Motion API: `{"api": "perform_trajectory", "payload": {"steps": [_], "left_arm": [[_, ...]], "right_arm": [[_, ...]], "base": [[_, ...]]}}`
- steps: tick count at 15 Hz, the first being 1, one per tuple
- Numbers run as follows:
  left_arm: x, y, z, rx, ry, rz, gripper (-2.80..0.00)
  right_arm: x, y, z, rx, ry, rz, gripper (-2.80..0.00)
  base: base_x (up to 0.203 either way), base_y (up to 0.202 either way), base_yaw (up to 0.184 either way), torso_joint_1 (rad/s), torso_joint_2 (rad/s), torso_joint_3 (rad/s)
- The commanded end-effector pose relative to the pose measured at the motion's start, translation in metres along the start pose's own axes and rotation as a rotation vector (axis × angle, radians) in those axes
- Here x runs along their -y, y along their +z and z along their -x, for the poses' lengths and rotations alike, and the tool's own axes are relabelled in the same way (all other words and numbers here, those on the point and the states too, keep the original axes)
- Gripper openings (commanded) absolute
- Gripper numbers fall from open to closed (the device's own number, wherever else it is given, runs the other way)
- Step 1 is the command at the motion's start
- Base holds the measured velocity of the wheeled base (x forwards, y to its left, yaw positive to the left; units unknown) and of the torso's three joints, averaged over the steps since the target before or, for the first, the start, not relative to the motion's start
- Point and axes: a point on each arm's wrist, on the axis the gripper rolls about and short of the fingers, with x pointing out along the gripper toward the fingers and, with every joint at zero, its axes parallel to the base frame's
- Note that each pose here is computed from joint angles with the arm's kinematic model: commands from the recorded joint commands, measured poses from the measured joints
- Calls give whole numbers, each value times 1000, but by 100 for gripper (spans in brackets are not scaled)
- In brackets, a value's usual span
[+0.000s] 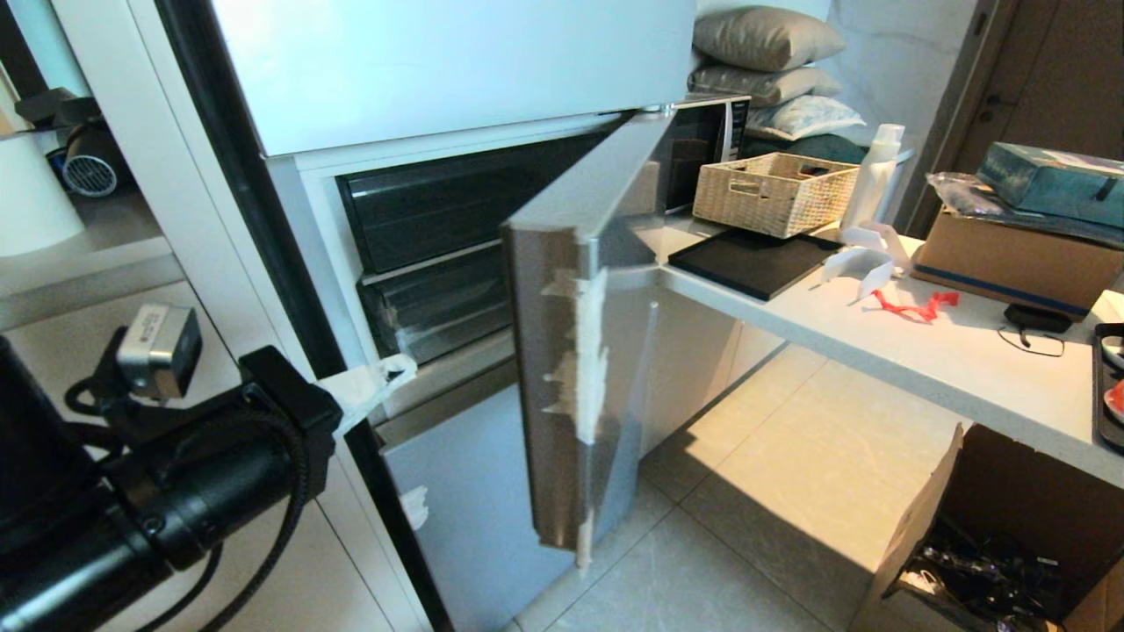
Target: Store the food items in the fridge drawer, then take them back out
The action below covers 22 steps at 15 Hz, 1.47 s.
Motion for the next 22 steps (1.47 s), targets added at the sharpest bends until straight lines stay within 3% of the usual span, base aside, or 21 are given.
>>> {"api": "perform_trajectory", "payload": {"steps": [1, 4, 5, 7, 9, 11, 12, 14, 15, 16, 17, 20, 22], "left_arm": [[-9, 24, 8, 133, 71, -41, -280], [0, 35, 32, 208, 67, -140, -280], [6, 37, 46, 215, 64, -222, -280], [19, 41, 79, 205, 91, -472, -280], [32, 43, 119, 146, 153, -729, -280], [41, 42, 166, 112, 203, -872, -280], [42, 39, 186, 127, 244, -907, -280], [42, 31, 208, 230, 397, -936, -280], [40, 19, 220, 292, 468, -949, -280], [28, 4, 227, 307, 509, -964, -280], [8, -10, 224, 255, 544, -968, -280], [-66, -48, 205, -12, 648, -942, -280], [-99, -69, 202, -150, 680, -943, -280]], "right_arm": [[0, 0, 0, -1, 0, -1, -280], [0, 0, 0, -1, 0, 0, -280], [0, 0, 0, -1, 0, -1, -280], [0, 0, 0, -1, 0, 1, -280], [0, 0, 0, -1, 0, 1, -280], [0, 0, 0, -1, 0, -1, -280], [0, 0, 0, -1, 0, -1, -280], [0, 0, 0, -1, 0, 1, -280], [0, 0, 0, -1, 0, -1, -280], [0, 0, 0, -1, 0, 0, -280], [0, 0, 0, -1, 0, 0, -280], [0, 0, 0, -1, 0, -1, -280], [0, 0, 0, -1, 0, -1, -280]], "base": [[0, 0, 0, 0, 0, 0], [0, 0, 0, 0, 0, 0], [0, 0, 0, 0, 0, 0], [0, 0, 0, 0, 0, 0], [0, 0, 0, 0, 0, 0], [0, 0, 0, 0, 0, 0], [0, 0, 0, 0, 0, 0], [0, 0, 0, 0, 0, 0], [0, 0, 0, 0, 0, 0], [0, 0, 0, 0, 0, 0], [0, 0, 0, 0, 0, 0], [0, 0, 0, 0, 0, 0], [0, 0, 0, 0, 0, 0]]}}
